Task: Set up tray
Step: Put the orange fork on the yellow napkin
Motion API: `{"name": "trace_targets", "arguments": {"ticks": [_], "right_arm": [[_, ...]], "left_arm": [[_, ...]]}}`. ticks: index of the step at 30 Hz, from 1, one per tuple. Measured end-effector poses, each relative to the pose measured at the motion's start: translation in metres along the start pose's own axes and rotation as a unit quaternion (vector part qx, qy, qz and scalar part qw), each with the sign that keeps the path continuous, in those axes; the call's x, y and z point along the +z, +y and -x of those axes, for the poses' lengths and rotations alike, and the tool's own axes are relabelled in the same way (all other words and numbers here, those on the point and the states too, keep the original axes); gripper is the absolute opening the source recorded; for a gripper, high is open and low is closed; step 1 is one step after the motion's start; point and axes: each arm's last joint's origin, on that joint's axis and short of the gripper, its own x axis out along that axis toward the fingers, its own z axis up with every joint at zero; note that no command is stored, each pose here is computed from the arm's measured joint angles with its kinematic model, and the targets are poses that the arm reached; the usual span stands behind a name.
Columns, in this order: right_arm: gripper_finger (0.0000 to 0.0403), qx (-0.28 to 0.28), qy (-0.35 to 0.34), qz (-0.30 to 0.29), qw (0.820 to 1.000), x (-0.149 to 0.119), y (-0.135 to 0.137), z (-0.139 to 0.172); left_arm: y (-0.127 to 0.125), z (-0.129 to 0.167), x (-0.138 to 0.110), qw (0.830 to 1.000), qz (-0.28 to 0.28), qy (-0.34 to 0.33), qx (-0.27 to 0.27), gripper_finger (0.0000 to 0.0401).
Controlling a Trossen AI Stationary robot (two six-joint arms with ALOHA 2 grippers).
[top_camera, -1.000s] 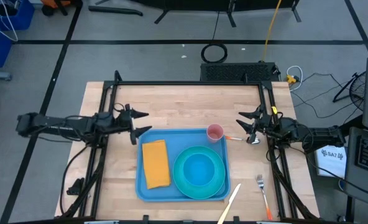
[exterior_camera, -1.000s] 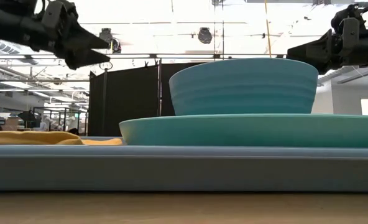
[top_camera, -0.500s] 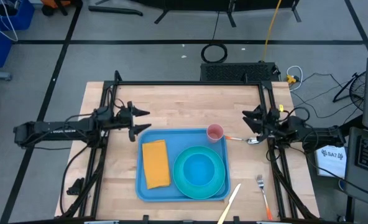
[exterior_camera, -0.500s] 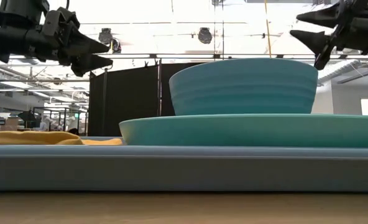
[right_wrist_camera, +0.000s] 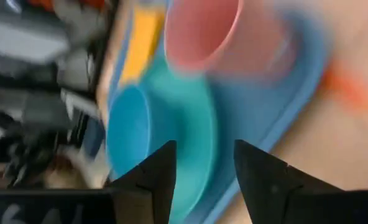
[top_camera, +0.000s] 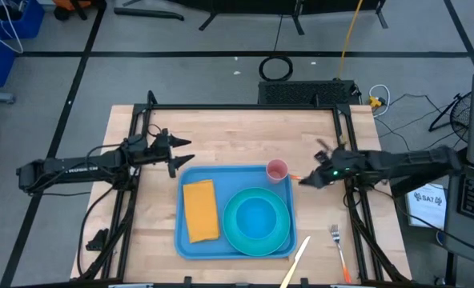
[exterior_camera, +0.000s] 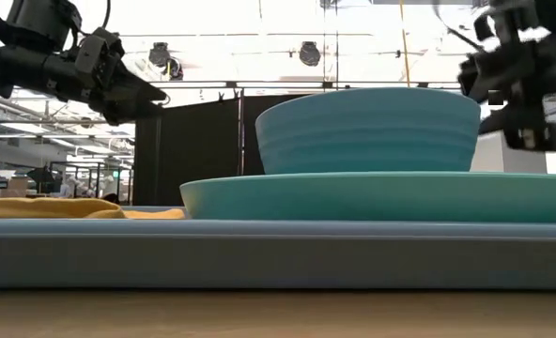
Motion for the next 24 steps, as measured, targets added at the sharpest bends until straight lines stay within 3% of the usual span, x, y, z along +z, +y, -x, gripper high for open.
{"name": "trace_targets", "arguments": {"ticks": [2, 5, 11, 14, 17, 21, 24], "right_arm": [[0.0143, -0.017, 0.088, -0.036, 0.995, -0.002, 0.015, -0.012], [0.0138, -0.079, 0.208, -0.070, 0.972, -0.015, 0.027, -0.034], [0.0132, -0.175, 0.315, -0.146, 0.921, -0.057, 0.040, -0.056], [0.0127, -0.228, 0.333, -0.194, 0.894, -0.081, 0.042, -0.053], [0.0123, -0.258, 0.326, -0.231, 0.880, -0.107, 0.045, -0.045], [0.0117, -0.284, 0.277, -0.262, 0.880, -0.132, 0.043, -0.033], [0.0105, -0.312, 0.250, -0.251, 0.882, -0.143, 0.035, -0.029]], "left_arm": [[0.001, 0.000, 0.000, 1.000, 0.003, 0.001, 0.004, 0.0283], [0.003, 0.000, -0.001, 1.000, 0.005, 0.005, 0.010, 0.0286], [0.005, 0.001, -0.006, 0.999, 0.009, 0.033, 0.018, 0.0280], [0.005, 0.001, -0.008, 0.999, 0.004, 0.041, 0.019, 0.0276], [0.005, 0.001, -0.008, 0.999, 0.002, 0.041, 0.023, 0.0277], [0.005, 0.001, -0.008, 0.999, -0.006, 0.040, 0.029, 0.0282], [0.005, 0.001, -0.008, 0.999, -0.007, 0.040, 0.028, 0.0282]]}}
